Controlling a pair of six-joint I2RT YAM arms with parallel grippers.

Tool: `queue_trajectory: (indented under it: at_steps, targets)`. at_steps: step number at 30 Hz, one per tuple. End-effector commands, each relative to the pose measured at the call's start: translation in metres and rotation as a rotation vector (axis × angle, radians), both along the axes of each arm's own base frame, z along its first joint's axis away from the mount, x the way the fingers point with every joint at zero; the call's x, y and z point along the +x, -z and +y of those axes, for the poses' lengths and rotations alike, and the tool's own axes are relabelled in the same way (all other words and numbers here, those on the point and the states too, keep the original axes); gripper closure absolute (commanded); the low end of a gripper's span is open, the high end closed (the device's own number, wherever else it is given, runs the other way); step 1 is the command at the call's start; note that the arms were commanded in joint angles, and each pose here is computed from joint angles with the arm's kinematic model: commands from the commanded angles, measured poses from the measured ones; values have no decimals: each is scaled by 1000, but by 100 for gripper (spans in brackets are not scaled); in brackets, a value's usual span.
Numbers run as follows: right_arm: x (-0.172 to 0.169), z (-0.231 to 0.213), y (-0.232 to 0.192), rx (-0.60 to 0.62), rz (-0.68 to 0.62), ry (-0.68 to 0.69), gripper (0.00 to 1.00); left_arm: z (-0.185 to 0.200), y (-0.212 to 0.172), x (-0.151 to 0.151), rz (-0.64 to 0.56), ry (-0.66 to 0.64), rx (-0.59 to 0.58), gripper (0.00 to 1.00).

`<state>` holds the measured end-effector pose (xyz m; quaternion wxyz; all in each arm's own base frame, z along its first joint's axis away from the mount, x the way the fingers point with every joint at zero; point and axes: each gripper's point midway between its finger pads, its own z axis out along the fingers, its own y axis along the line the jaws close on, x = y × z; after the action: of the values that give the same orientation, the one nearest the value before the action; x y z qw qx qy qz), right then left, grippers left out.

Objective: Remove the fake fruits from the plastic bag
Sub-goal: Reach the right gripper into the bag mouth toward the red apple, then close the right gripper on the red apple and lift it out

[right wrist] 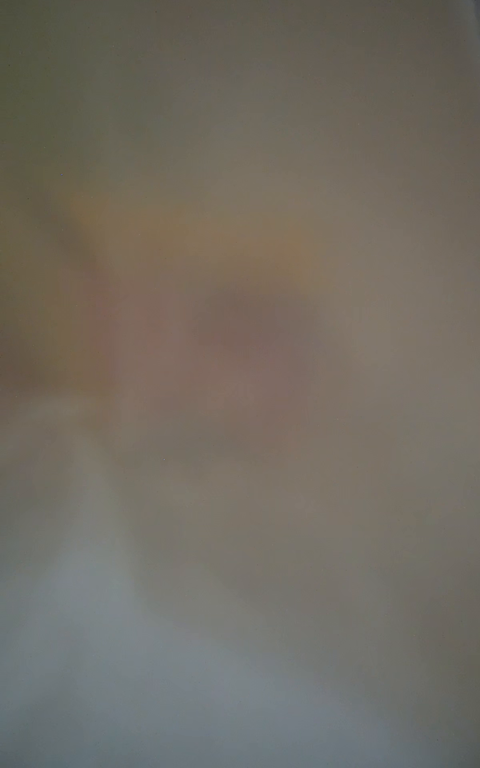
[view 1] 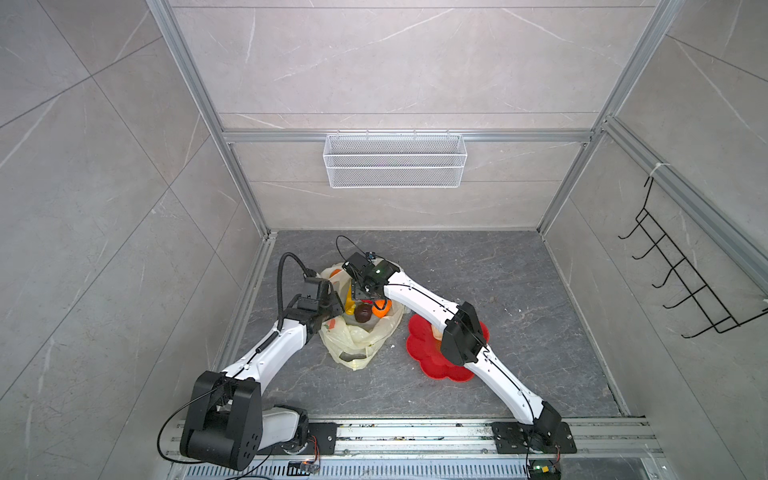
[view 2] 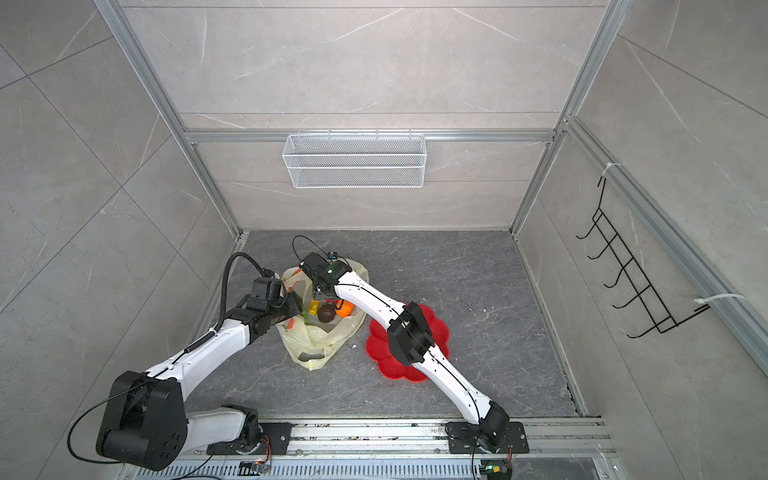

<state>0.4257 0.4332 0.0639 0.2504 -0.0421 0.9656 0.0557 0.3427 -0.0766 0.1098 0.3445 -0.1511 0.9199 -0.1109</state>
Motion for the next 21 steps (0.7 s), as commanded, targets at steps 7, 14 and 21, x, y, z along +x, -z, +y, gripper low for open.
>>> queue_trajectory:
  at_steps: [7,14,21]
  targets:
    - [4,-2,5,-3,-1,18,28,1,-9,3,-39,0,11,44]
    - [1,-4,-20,-20,-40,4,33,1,-8,3,-36,0,14,44]
    - [-16,13,-67,7,-115,-86,32,1,-5,4,-27,2,15,44]
